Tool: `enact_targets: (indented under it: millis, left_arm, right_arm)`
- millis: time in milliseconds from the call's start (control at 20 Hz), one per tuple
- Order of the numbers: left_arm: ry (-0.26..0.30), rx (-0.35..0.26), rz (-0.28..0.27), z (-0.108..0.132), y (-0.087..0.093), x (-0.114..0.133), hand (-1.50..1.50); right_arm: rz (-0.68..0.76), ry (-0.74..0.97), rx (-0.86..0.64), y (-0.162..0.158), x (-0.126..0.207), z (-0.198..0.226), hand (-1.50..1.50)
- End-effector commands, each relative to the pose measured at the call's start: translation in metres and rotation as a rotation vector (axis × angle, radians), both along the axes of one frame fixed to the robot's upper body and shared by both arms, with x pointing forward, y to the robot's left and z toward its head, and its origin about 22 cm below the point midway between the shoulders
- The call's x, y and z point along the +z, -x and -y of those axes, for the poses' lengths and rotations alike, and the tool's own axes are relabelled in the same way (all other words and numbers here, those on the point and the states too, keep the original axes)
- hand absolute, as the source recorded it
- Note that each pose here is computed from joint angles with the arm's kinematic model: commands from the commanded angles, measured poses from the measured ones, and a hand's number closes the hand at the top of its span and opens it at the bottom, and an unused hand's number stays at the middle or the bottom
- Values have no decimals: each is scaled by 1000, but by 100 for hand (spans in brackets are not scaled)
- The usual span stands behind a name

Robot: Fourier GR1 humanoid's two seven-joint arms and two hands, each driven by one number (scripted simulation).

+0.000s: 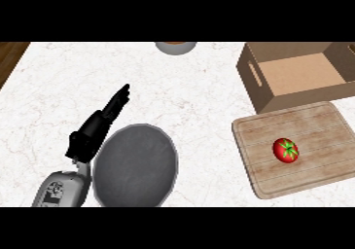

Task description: Pick the eggplant from the cutting board and place it in the cardboard box

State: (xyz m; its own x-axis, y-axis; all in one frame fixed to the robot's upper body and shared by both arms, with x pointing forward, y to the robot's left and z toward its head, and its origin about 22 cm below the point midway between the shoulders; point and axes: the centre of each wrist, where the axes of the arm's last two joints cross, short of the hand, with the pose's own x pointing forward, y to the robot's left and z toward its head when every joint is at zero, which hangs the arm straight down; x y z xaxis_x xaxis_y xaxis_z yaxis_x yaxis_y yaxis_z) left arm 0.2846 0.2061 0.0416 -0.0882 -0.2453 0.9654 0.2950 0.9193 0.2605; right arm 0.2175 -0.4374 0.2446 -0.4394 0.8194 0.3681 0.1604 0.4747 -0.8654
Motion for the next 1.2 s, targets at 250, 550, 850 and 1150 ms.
enact_targets:
  millis: [250,550,850,1150]
  left_arm:
    - [4,-20,15,-3,2,7,0]
    - [11,-11,-9,-1,-3,-1,0]
    - [-9,-23,21,0,6,-15,0]
    - [1,-17,8,22,6,15,0]
  right_arm:
    - [-20,-46,-51,-60,29,-16,150]
    - [-29,-73,-75,-101,17,-25,150]
    - [-9,1,-134,-144,3,-26,150]
    - [-49,78,-128,-170,-47,-40,150]
